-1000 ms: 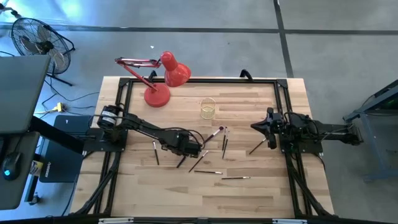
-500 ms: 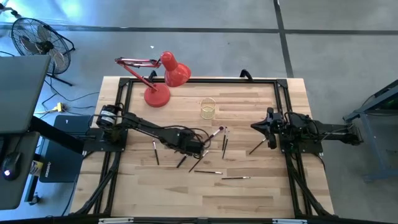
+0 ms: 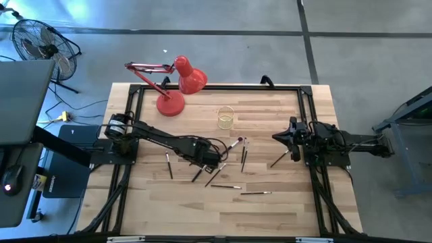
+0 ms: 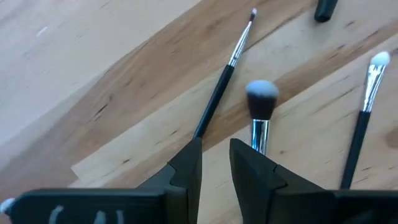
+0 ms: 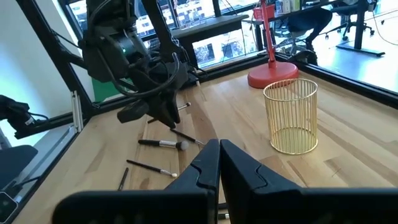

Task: Put items in baskets/containers
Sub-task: Put the makeup brush into the wire bin

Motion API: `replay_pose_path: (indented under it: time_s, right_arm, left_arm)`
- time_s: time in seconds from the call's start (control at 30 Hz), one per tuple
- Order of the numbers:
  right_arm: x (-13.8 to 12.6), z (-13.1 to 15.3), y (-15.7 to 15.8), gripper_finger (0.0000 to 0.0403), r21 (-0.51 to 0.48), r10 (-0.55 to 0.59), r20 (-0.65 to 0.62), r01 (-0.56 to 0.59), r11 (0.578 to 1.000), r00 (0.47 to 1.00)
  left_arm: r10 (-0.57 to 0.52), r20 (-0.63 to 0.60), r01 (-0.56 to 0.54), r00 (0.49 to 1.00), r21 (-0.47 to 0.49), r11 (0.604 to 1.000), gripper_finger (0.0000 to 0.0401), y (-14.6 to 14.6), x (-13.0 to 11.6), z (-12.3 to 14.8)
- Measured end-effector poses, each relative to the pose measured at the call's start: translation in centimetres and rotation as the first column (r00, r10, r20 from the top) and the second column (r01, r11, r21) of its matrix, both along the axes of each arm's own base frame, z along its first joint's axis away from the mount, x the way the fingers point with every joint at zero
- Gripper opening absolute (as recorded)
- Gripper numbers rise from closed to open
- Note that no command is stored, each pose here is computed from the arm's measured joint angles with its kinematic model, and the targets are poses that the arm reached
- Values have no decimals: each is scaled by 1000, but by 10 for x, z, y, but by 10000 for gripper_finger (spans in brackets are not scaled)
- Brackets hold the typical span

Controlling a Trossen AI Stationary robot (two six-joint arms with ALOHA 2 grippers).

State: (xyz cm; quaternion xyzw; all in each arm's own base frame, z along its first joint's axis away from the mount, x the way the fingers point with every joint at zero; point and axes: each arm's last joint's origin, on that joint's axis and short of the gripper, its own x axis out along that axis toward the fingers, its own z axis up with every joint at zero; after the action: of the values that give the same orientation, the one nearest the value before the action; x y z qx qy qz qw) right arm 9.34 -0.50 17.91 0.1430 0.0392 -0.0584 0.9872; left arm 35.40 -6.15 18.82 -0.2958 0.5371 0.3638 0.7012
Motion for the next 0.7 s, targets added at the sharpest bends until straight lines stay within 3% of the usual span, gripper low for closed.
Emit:
replay_pose_path:
  time_s: [0.7]
  right_arm:
    - [0, 0, 0, 7, 20, -4, 2, 4, 1000, 1000]
  left_arm:
    - [-68, -52, 65, 996, -55, 996, 78, 0, -11, -25]
